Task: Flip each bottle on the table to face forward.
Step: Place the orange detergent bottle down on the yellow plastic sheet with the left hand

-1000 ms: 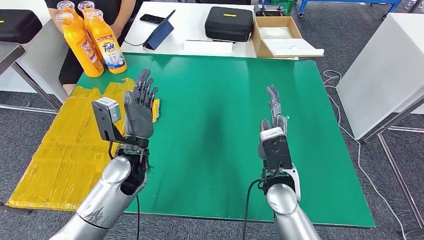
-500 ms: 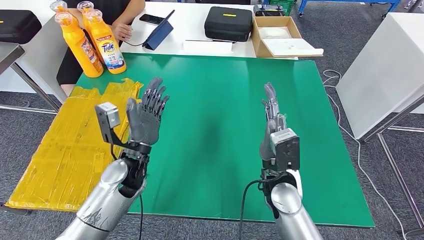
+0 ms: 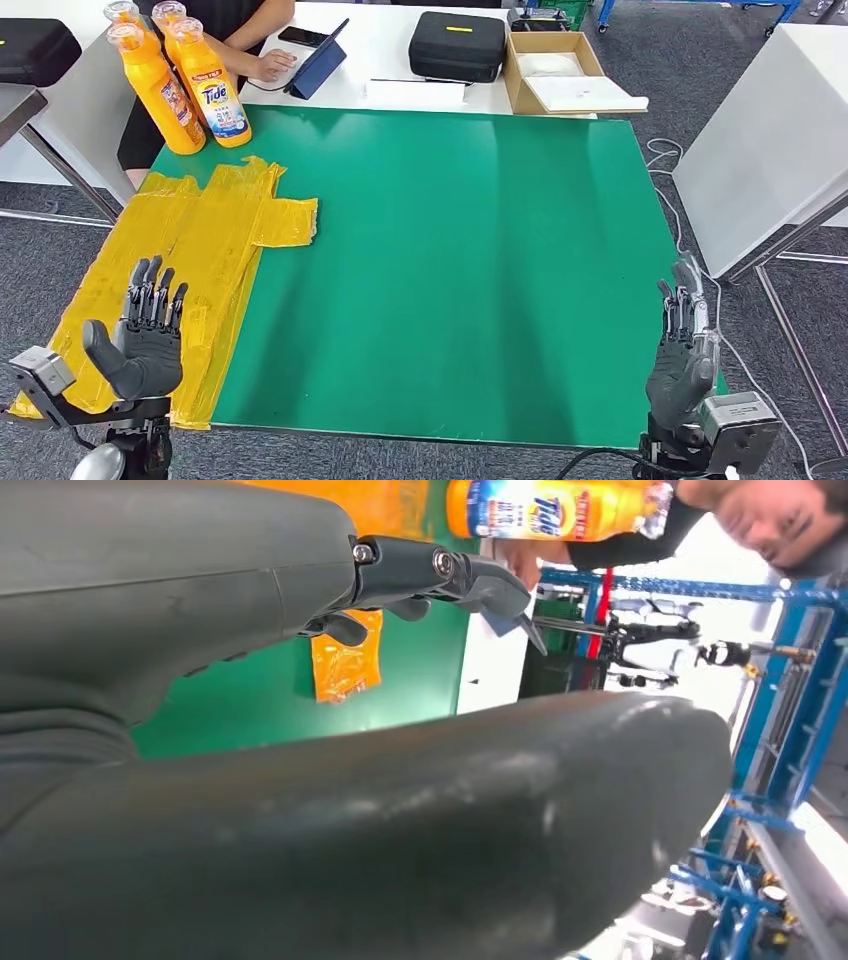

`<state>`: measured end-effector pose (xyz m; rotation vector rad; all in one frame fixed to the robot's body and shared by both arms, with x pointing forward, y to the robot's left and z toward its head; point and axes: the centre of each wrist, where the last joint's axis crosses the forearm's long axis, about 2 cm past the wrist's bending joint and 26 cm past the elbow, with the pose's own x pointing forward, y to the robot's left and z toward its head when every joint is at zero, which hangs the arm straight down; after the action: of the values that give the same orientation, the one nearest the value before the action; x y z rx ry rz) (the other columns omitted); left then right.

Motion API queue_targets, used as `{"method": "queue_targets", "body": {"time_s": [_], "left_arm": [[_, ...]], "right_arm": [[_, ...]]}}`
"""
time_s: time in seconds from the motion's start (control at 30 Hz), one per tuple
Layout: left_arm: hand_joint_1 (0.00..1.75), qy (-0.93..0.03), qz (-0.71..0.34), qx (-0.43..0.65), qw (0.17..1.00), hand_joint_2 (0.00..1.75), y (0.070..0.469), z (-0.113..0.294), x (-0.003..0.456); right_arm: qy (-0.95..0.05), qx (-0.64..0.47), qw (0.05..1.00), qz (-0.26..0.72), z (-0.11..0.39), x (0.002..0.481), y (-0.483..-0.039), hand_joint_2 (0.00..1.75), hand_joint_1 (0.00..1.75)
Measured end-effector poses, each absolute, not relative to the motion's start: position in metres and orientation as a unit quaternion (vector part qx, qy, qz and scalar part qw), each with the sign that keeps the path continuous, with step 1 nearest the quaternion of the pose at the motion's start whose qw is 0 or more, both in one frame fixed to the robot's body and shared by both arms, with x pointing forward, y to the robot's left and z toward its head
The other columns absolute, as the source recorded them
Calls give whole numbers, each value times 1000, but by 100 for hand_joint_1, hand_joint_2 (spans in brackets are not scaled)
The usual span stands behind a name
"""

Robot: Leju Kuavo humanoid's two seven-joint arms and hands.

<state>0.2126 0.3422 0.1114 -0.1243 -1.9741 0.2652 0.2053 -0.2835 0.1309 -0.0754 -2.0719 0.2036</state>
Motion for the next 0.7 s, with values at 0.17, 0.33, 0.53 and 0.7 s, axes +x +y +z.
{"method": "queue_targets", "body": {"time_s": [0.17, 0.33, 0.53, 0.7], "left_arm": [[0, -846, 90, -48, 524, 0, 332, 121, 214], [0, -854, 66, -70, 512, 0, 323, 128, 217], [0, -862, 30, -98, 496, 0, 300, 141, 235], [0, -864, 11, -119, 490, 0, 279, 149, 253]], "right_arm": [[-868, -50, 486, 87, 136, 212, -274, 0, 0], [-871, -41, 477, 108, 139, 214, -267, 0, 0], [-871, -20, 469, 143, 147, 226, -246, 0, 0], [-868, -3, 468, 163, 151, 238, -226, 0, 0]]}}
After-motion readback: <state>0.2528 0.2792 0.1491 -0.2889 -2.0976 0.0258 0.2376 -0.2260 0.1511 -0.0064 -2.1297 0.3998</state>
